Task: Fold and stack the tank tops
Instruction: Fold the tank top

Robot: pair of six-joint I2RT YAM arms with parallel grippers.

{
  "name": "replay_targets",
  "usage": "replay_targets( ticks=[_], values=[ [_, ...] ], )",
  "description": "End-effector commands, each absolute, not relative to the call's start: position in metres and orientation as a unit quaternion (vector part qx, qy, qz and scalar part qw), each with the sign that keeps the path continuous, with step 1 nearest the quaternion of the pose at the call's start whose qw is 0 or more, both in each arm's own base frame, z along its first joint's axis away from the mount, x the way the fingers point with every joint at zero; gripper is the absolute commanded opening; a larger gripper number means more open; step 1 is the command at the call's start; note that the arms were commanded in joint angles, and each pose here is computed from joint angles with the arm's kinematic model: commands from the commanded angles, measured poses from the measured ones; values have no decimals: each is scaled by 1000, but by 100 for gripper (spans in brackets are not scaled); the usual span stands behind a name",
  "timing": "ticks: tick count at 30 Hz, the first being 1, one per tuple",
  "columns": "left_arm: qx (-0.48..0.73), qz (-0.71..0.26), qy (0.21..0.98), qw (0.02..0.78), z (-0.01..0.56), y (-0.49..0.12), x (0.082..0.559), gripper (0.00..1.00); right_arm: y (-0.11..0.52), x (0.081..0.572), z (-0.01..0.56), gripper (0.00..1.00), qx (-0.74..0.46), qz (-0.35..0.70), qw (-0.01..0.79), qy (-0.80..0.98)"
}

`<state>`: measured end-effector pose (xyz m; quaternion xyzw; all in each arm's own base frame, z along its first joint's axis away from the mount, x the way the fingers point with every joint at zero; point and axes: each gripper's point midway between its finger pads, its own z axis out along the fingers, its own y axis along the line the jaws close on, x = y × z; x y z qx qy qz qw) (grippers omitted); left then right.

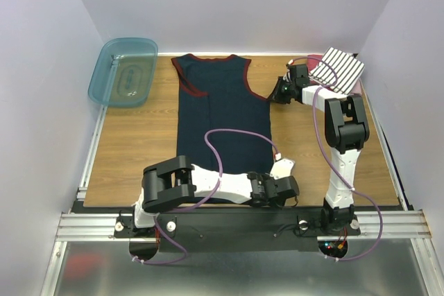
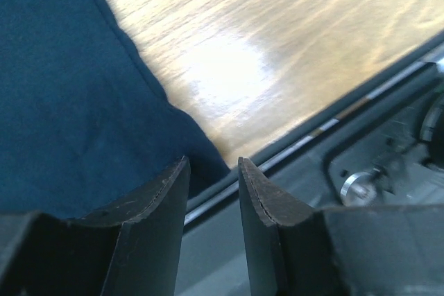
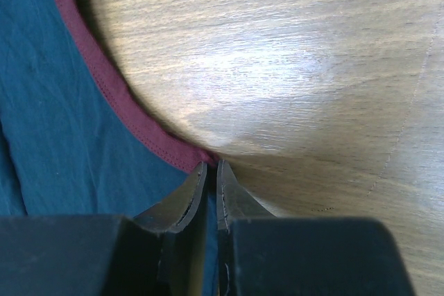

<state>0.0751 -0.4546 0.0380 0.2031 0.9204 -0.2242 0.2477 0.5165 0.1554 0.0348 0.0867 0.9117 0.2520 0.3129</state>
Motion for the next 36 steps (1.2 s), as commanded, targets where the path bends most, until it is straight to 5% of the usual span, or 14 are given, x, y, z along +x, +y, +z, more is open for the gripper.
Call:
replay_targets(
  ticks=[1, 8, 15, 36],
  values=[
    [214, -199, 919, 265, 38, -455, 81, 46, 158, 525, 51, 4, 76, 248, 336, 905],
    [212, -182, 922, 267, 26, -454, 83, 41, 160, 523, 50, 1, 76, 251, 332, 906],
    [201, -190, 921, 276, 39, -449, 84, 0, 157, 524, 54, 0, 78, 245, 338, 905],
    [158, -330, 886, 285, 110, -424, 70, 0, 122, 529, 78, 0, 138, 166, 386, 897]
  ],
)
